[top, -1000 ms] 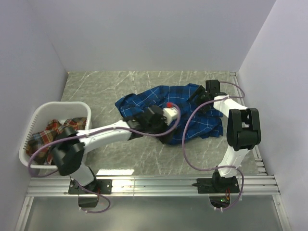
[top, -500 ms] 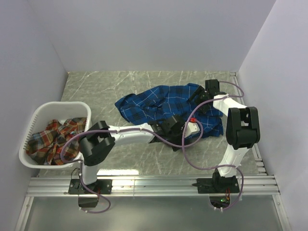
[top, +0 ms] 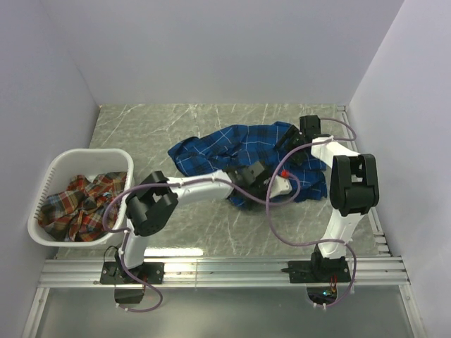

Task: Fold and stack the long sleeve shirts
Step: Flatten the shirt out

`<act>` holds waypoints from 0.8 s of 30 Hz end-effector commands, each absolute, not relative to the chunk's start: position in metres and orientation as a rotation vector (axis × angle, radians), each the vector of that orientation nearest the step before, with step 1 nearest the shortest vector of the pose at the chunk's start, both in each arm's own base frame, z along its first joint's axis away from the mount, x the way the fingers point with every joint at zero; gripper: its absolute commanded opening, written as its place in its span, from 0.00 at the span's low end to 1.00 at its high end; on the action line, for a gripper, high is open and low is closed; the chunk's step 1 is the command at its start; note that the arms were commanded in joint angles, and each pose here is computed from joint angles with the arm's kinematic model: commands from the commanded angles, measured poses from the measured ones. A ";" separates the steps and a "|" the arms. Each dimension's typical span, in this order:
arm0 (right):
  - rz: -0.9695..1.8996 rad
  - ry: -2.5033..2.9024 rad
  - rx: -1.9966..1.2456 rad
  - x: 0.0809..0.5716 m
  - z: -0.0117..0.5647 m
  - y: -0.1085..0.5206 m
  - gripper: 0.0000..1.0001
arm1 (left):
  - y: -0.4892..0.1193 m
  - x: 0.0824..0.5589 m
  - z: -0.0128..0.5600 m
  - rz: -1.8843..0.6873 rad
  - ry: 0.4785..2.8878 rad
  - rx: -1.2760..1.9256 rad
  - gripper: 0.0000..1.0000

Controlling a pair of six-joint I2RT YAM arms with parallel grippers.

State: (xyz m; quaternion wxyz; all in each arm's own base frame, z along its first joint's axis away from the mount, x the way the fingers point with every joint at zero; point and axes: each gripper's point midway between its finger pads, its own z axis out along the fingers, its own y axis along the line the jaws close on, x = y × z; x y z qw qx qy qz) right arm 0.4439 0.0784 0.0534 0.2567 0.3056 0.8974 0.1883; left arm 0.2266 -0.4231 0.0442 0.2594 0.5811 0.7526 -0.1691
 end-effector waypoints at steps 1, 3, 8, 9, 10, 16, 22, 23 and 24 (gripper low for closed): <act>0.468 2.383 0.810 0.468 0.062 0.066 0.81 | -0.418 0.232 0.128 -0.627 1.975 1.628 0.01; 0.459 2.383 0.797 0.474 0.065 0.065 0.81 | -0.399 0.219 0.159 -0.682 2.003 1.689 0.01; 0.437 2.373 0.786 0.488 0.070 0.060 0.81 | -0.355 0.193 0.203 -0.730 1.997 1.819 0.00; 0.437 2.374 0.782 0.490 0.072 0.061 0.82 | -0.350 0.187 0.206 -0.739 2.000 1.842 0.01; 0.434 2.369 0.779 0.492 0.075 0.059 0.82 | -0.343 0.183 0.208 -0.742 1.980 1.884 0.01; 0.410 2.347 0.766 0.496 0.086 0.052 0.82 | -0.318 0.169 0.226 -0.809 1.904 1.873 0.01; 0.402 2.334 0.738 0.501 0.094 0.049 0.83 | -0.297 0.143 0.204 -0.875 1.936 1.882 0.00; 0.398 2.331 0.733 0.502 0.096 0.049 0.83 | -0.290 0.139 0.194 -0.862 1.980 1.879 0.01; 0.398 2.328 0.728 0.502 0.098 0.050 0.83 | -0.287 0.140 0.189 -0.848 2.003 1.869 0.01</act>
